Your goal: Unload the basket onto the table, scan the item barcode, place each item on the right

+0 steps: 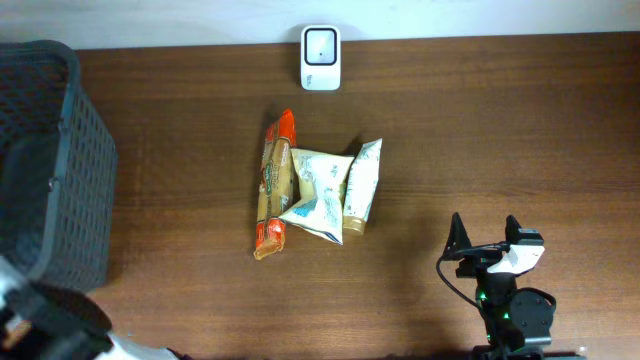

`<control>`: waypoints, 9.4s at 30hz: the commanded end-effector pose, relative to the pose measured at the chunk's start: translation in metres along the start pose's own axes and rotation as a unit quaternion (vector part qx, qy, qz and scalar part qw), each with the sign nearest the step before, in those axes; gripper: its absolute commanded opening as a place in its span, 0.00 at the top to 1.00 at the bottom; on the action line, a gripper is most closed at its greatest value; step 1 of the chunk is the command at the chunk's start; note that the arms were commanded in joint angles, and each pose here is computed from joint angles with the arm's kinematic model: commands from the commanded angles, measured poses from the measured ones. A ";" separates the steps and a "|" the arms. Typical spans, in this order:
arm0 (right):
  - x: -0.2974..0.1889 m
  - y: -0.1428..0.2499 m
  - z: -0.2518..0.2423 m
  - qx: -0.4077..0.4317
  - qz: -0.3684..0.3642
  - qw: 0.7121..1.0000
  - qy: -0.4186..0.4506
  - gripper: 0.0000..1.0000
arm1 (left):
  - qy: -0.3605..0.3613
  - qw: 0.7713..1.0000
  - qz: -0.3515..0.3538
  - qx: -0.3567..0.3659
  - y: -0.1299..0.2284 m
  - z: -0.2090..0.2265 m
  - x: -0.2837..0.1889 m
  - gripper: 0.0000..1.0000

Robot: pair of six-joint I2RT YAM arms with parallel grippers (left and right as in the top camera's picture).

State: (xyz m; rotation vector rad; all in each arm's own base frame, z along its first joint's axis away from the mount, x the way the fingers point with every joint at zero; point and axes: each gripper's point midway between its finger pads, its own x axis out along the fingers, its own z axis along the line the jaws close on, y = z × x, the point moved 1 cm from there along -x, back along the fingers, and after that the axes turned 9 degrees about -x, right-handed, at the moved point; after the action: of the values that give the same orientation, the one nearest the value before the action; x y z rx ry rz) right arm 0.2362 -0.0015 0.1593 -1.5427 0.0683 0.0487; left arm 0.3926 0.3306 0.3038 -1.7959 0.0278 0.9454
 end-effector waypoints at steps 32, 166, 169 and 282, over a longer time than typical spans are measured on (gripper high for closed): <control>0.000 0.004 -0.002 0.003 0.004 1.000 0.004 0.01 | 0.275 0.896 0.287 0.195 0.333 -0.295 -0.053 1.00; 0.249 0.119 0.027 0.149 0.518 0.842 0.005 0.59 | 0.091 0.974 0.099 0.183 0.058 -0.213 -0.086 0.01; 0.190 0.126 0.101 0.165 0.614 0.757 -0.153 0.59 | 0.091 0.974 0.099 0.183 0.058 -0.213 -0.086 0.01; 0.388 0.008 0.199 -0.593 0.269 0.759 0.027 0.96 | 0.091 0.974 0.099 0.183 0.058 -0.213 -0.086 0.01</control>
State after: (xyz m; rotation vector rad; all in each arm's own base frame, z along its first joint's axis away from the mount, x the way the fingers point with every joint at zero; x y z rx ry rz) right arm 0.6262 0.1890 0.1083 -2.7586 0.6006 0.6866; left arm 0.4361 0.0978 0.3234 -1.5521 0.5088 0.8756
